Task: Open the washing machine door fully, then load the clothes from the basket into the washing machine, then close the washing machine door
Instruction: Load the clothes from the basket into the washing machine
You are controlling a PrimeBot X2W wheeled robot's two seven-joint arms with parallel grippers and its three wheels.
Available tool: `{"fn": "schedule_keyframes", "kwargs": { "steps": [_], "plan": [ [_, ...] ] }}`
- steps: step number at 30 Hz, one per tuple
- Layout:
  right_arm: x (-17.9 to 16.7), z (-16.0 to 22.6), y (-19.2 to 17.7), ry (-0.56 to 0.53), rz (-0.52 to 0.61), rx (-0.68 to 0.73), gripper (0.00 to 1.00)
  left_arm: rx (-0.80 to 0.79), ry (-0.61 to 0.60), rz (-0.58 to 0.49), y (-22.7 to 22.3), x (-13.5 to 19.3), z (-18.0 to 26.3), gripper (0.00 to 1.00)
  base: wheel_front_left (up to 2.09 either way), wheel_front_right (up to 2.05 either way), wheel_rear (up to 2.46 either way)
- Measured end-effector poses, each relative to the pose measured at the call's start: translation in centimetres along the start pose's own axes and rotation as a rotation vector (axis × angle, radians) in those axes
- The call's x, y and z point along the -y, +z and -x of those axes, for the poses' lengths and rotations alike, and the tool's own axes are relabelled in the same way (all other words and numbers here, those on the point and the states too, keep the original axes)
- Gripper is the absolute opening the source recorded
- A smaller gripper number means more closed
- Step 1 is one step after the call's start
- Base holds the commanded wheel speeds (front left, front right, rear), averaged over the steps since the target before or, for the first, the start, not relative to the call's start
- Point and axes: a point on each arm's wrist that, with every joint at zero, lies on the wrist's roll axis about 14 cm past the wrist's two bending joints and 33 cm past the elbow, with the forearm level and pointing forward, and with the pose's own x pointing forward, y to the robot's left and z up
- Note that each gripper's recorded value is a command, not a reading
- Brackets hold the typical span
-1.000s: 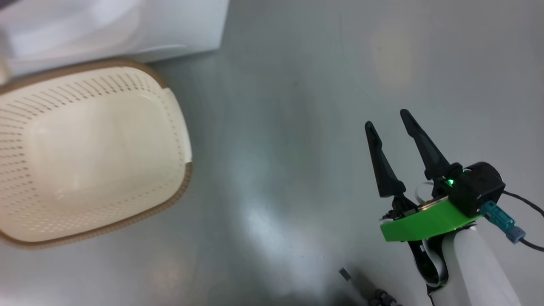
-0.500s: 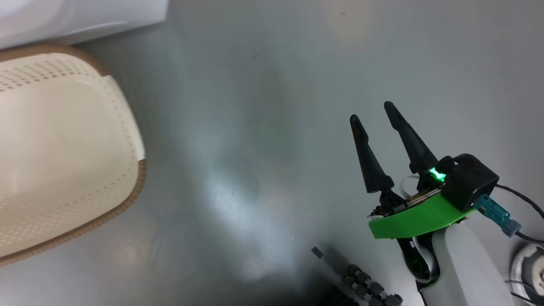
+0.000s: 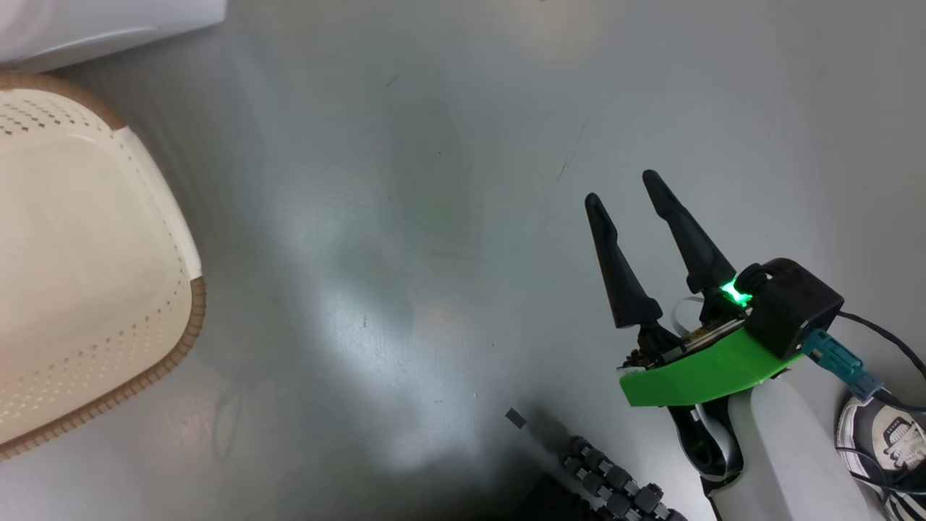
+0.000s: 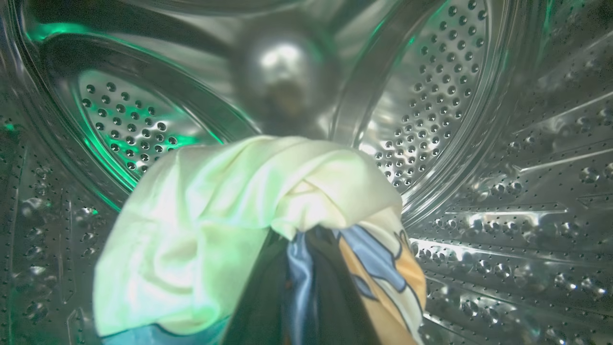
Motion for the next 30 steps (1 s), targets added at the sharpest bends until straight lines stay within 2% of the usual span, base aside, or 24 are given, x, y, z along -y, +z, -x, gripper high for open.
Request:
{"fn": "schedule_keyframes", "kwargs": {
  "steps": [11,12,13,14,30],
  "plan": [
    [-0.4,-0.4,0.2,0.014,-0.002,0.009,1.0,-0.105,0.034,-0.032,-2.6,-1.2,0.5,0.0,0.0,0.0,0.0],
    [-0.4,-0.4,0.3,0.014,-0.002,0.01,1.0,-0.114,0.038,-0.027,-2.7,-1.2,0.5,0.04,0.0,0.0,0.0],
    [-0.4,-0.4,0.3,0.014,-0.002,0.011,1.0,-0.121,0.041,-0.025,-2.8,-1.2,0.6,0.5,0.0,0.0,0.0],
    [-0.4,-0.4,0.3,0.015,-0.003,0.012,1.0,-0.125,0.044,-0.025,-2.8,-1.3,0.6,1.0,0.0,0.0,0.0],
    [-0.8,-0.5,1.7,0.027,0.001,0.049,1.0,-0.147,0.022,-0.011,-2.0,-0.4,1.4,1.0,0.0,0.0,0.0]
  ]
}}
